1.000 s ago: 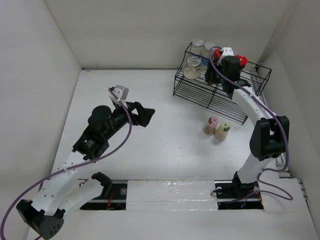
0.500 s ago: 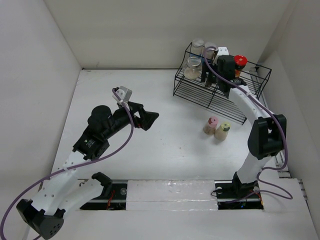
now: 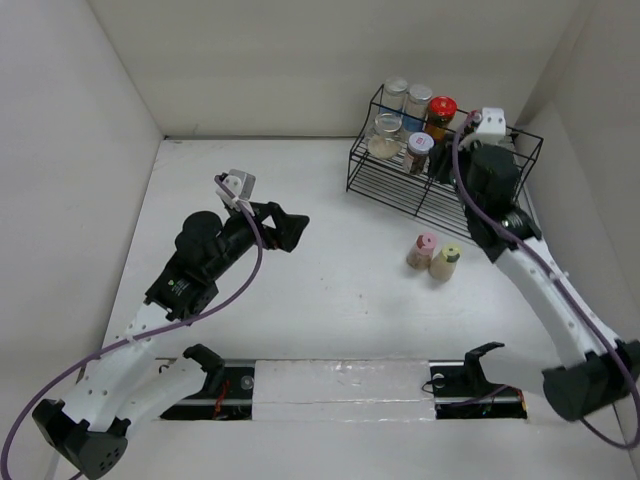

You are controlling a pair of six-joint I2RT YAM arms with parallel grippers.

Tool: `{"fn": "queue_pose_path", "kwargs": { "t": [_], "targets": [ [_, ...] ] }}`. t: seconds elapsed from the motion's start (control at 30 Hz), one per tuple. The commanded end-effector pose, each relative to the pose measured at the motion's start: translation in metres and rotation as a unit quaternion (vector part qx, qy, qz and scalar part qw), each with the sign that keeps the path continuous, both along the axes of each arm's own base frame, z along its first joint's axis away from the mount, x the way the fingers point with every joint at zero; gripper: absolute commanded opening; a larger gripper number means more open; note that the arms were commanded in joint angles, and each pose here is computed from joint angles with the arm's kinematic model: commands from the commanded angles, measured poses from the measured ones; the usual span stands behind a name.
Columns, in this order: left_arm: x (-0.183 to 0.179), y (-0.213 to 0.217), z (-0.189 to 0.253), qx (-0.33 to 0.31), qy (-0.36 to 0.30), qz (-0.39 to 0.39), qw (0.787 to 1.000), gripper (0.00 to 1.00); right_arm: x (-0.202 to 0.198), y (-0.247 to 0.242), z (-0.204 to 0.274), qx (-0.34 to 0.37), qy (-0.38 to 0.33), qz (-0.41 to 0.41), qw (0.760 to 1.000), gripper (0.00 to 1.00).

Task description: Organize the condiment bottles

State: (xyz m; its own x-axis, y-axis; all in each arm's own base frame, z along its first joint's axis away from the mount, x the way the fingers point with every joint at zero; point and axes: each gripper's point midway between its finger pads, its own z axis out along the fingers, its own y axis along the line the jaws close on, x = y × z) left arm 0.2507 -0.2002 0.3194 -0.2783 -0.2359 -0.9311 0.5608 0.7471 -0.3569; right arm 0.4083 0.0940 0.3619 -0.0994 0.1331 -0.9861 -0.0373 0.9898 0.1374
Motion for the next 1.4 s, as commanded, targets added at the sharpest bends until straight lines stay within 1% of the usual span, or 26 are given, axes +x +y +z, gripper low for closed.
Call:
{"fn": "queue_pose_path", "kwargs": {
  "t": [0.0, 0.03, 0.07, 0.1, 0.13, 0.23, 0.27, 0.3, 0.37, 0.43, 0.53, 0.63, 0.67, 0.7, 0.83, 0.87, 0.93, 0.97, 1.07, 1.1, 1.13, 1.2, 1.27, 1.3, 1.37],
  "targets": [
    [0.006, 0.014, 0.021, -0.019, -0.015, 0.045, 0.999, 0.95, -0.036, -0.009, -0.062, 0.019, 0.062, -0.045, 0.997, 0.45],
    [0.005, 0.017, 0.024, -0.026, -0.017, 0.051, 0.998, 0.94, -0.049, -0.009, -0.092, 0.013, 0.095, -0.043, 0.994, 0.37],
    [0.005, 0.017, 0.024, -0.026, -0.017, 0.051, 0.998, 0.94, -0.061, -0.015, -0.096, 0.026, 0.103, -0.053, 0.993, 0.33],
    [0.005, 0.017, 0.024, -0.026, -0.017, 0.051, 0.998, 0.94, -0.074, -0.020, -0.115, 0.018, 0.136, -0.057, 0.989, 0.33],
    [0.004, 0.016, 0.024, -0.030, -0.014, 0.051, 0.998, 0.94, -0.082, -0.020, -0.126, 0.013, 0.152, -0.052, 0.987, 0.33],
    [0.003, 0.015, 0.024, -0.030, -0.014, 0.046, 0.998, 0.94, -0.102, -0.026, -0.158, -0.005, 0.205, -0.050, 0.977, 0.56],
    [0.003, 0.015, 0.024, -0.030, -0.014, 0.046, 0.998, 0.94, -0.104, -0.024, -0.162, -0.005, 0.210, -0.044, 0.977, 0.72],
    [0.003, 0.015, 0.024, -0.030, -0.014, 0.046, 0.998, 0.94, -0.103, -0.022, -0.168, -0.011, 0.220, -0.039, 0.975, 0.77],
    [0.002, 0.014, 0.024, -0.030, -0.014, 0.041, 0.999, 0.94, -0.099, -0.014, -0.174, -0.015, 0.228, -0.021, 0.973, 0.84],
    [0.002, 0.014, 0.024, -0.030, -0.014, 0.041, 0.999, 0.93, -0.091, -0.009, -0.183, -0.021, 0.247, -0.018, 0.969, 0.87],
    [0.002, 0.014, 0.024, -0.030, -0.014, 0.041, 0.999, 0.93, -0.086, -0.004, -0.201, -0.039, 0.274, -0.014, 0.961, 0.88],
    [0.002, 0.014, 0.024, -0.030, -0.014, 0.041, 0.999, 0.93, -0.081, -0.002, -0.211, -0.047, 0.284, -0.013, 0.957, 0.88],
    [0.005, 0.014, 0.022, -0.027, -0.010, 0.046, 0.999, 0.93, -0.076, 0.000, -0.207, -0.042, 0.272, -0.012, 0.961, 0.88],
    [0.005, 0.014, 0.022, -0.027, -0.010, 0.046, 0.999, 0.93, -0.073, -0.001, -0.211, -0.045, 0.276, -0.010, 0.960, 0.88],
    [0.005, 0.014, 0.022, -0.027, -0.010, 0.046, 0.999, 0.93, -0.066, -0.001, -0.217, -0.048, 0.281, -0.009, 0.958, 0.85],
    [0.007, 0.012, 0.018, -0.024, -0.005, 0.046, 0.999, 0.93, -0.066, 0.001, -0.224, -0.050, 0.292, -0.005, 0.955, 0.82],
    [0.007, 0.013, 0.020, -0.024, -0.005, 0.046, 0.999, 0.93, -0.061, 0.005, -0.225, -0.047, 0.291, 0.000, 0.955, 0.78],
    [0.007, 0.013, 0.020, -0.024, -0.005, 0.046, 0.999, 0.93, -0.061, 0.005, -0.229, -0.049, 0.296, 0.000, 0.954, 0.73],
    [0.008, 0.014, 0.020, -0.024, -0.006, 0.052, 0.998, 0.93, -0.062, 0.003, -0.234, -0.055, 0.305, -0.006, 0.951, 0.63],
    [0.008, 0.014, 0.020, -0.024, -0.006, 0.052, 0.998, 0.93, -0.061, 0.006, -0.230, -0.053, 0.296, -0.001, 0.954, 0.53],
    [0.008, 0.014, 0.020, -0.024, -0.006, 0.052, 0.998, 0.93, -0.061, 0.006, -0.223, -0.049, 0.287, 0.000, 0.957, 0.49],
    [0.007, 0.013, 0.020, -0.024, -0.005, 0.047, 0.999, 0.93, -0.056, 0.012, -0.191, -0.042, 0.247, -0.001, 0.968, 0.48],
    [0.009, 0.012, 0.018, -0.021, -0.002, 0.047, 0.999, 0.93, -0.052, 0.015, -0.144, -0.020, 0.190, 0.003, 0.982, 0.48],
    [0.009, 0.012, 0.018, -0.021, -0.002, 0.047, 0.999, 0.93, -0.047, 0.017, -0.110, -0.009, 0.153, 0.007, 0.988, 0.48],
    [0.008, 0.011, 0.018, -0.021, -0.001, 0.042, 0.999, 0.93, -0.043, 0.018, -0.067, -0.003, 0.101, 0.013, 0.995, 0.48]
  ]
}}
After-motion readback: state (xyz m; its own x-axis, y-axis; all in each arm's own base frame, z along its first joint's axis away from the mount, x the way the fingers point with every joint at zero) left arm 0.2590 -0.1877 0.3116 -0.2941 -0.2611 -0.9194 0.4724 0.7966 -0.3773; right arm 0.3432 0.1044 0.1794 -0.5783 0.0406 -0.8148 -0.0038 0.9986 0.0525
